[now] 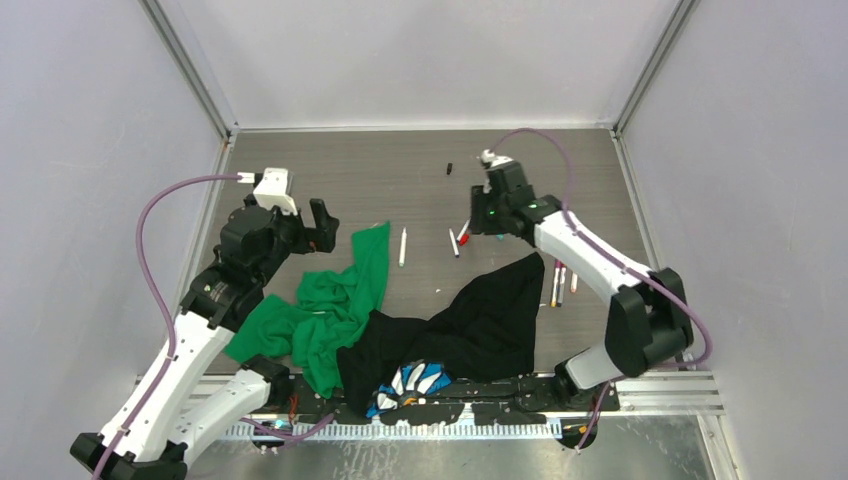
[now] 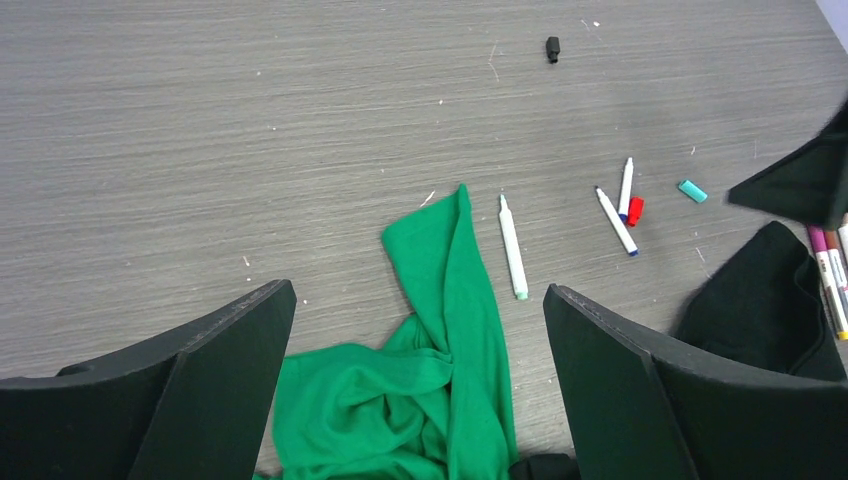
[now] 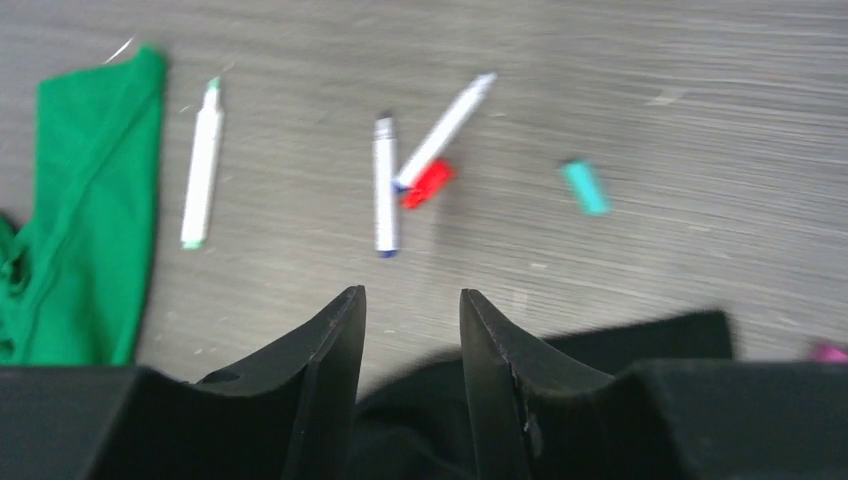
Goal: Insert the pens into the pen caps
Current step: Place the pen at the center of the board, then pick up the pen from the center of the board.
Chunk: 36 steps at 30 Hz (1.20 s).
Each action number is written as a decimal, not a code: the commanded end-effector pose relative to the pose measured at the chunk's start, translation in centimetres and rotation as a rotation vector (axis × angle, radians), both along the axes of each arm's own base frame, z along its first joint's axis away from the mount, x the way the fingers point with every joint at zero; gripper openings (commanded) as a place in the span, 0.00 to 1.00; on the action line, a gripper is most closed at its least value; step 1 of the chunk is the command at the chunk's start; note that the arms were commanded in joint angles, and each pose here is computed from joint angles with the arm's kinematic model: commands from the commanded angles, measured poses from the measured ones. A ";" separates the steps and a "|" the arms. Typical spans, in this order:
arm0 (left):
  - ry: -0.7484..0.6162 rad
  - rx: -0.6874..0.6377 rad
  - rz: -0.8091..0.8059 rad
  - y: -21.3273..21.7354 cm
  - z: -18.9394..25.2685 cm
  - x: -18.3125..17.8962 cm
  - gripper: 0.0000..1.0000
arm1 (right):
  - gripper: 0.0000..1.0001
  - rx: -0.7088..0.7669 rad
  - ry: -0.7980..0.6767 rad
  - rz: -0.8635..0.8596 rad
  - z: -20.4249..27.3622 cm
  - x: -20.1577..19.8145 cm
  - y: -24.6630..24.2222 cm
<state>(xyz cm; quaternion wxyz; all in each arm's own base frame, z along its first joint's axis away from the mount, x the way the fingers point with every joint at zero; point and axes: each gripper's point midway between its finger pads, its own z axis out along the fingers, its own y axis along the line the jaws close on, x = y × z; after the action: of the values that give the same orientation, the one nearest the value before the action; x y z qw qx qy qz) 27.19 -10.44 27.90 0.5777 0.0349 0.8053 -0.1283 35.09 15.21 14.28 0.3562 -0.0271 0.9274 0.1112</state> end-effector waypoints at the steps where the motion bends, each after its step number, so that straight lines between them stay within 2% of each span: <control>1: -0.064 -0.019 0.035 0.6 1.8 0.3 0.98 | 0.44 0.085 0.017 0.100 -1.3 0.6 5.8; 8: -0.063 -0.018 0.035 0.6 1.7 0.3 0.98 | 0.34 -0.034 0.054 0.141 -4.5 2.5 8.0; 22: -0.057 -0.017 0.031 0.5 1.7 0.3 0.98 | 0.32 -0.148 0.064 0.162 -6.8 5.7 8.9; 36: -0.044 -0.015 0.023 0.2 1.4 0.5 0.98 | 0.29 -0.206 0.112 0.188 -9.4 6.0 9.1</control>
<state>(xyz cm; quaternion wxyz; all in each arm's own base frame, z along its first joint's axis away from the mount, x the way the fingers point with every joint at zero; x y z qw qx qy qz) 27.32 -10.17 27.74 0.5770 0.0304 0.8072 -0.1207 40.11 23.75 3.51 0.2683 -0.1354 0.9522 0.0546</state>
